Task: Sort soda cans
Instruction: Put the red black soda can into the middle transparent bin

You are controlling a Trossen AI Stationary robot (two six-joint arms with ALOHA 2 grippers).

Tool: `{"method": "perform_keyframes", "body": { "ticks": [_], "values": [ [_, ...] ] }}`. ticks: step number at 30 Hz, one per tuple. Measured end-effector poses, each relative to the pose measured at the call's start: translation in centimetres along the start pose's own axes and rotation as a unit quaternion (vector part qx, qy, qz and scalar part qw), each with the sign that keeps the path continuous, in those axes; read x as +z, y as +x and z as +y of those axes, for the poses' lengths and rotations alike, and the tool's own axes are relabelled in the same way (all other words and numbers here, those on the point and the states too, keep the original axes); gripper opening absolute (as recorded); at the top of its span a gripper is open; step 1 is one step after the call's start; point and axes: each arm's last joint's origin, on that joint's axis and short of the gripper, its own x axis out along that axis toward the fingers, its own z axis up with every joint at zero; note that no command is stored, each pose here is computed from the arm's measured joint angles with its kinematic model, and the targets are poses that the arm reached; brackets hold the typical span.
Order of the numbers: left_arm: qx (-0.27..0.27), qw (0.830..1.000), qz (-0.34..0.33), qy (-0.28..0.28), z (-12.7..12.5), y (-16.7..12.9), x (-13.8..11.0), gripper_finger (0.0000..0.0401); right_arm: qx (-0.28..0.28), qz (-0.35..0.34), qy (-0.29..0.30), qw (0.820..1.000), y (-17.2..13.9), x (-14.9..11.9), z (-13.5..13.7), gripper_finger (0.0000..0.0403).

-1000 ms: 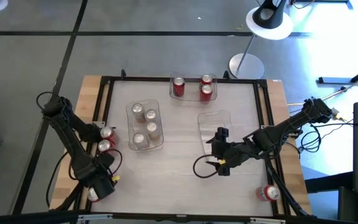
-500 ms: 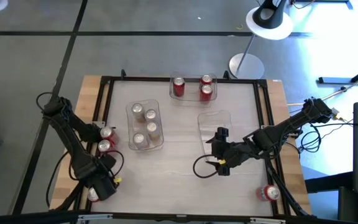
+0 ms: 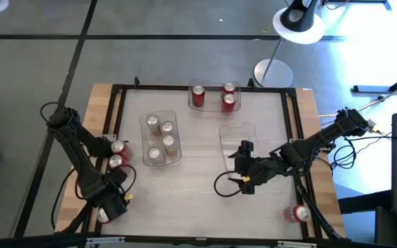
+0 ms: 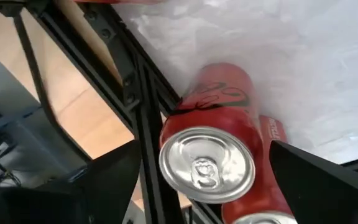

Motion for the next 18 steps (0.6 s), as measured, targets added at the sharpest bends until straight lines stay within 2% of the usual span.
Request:
{"method": "perform_keyframes", "body": {
  "ticks": [3, 8, 13, 18],
  "values": [
    [-0.021, 1.0, 0.009, 0.012, -0.5, 1.0, -0.2, 0.0342, 0.0, 0.0, 0.0, 1.0, 0.0, 0.0, 0.0, 0.0374],
    [-0.016, 1.0, 0.015, 0.01, -0.5, 2.7, 0.1, 0.0342, 0.0, 0.0, 0.0, 1.0, 0.0, 0.0, 0.0, 0.0374],
    [-0.023, 0.999, 0.016, 0.036, -0.6, 3.5, 0.2, 0.0341, 0.0, 0.0, 0.0, 1.0, 0.0, 0.0, 0.0, 0.0374],
    [-0.023, 0.997, 0.019, 0.065, -0.7, 3.6, 0.6, 0.0312, 0.0, 0.001, -0.003, 1.0, 0.0, 0.0, 0.0, 0.0374]
  ]
}}
